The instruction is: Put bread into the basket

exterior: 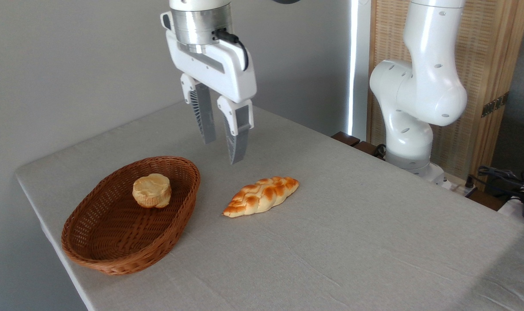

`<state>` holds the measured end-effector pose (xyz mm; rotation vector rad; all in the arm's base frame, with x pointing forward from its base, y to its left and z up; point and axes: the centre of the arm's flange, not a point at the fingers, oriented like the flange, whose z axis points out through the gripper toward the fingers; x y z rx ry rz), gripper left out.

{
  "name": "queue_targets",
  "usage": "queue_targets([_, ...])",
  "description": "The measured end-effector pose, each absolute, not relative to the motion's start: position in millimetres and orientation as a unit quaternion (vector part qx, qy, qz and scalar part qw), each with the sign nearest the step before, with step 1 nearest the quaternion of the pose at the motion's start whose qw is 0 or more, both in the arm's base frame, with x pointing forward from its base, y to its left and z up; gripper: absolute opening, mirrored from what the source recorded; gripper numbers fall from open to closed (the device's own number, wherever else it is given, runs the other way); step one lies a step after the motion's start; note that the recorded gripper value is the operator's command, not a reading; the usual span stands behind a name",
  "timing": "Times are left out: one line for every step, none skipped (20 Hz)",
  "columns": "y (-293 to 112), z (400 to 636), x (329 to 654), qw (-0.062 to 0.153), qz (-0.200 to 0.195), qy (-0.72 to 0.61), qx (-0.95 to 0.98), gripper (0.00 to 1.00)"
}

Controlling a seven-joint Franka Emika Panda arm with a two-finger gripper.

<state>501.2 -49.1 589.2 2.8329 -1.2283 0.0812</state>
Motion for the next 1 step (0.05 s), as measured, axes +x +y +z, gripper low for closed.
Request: queue_targets([-46.6,589.5,499.9,0.027,0.026,-0.396,0.917,1.0])
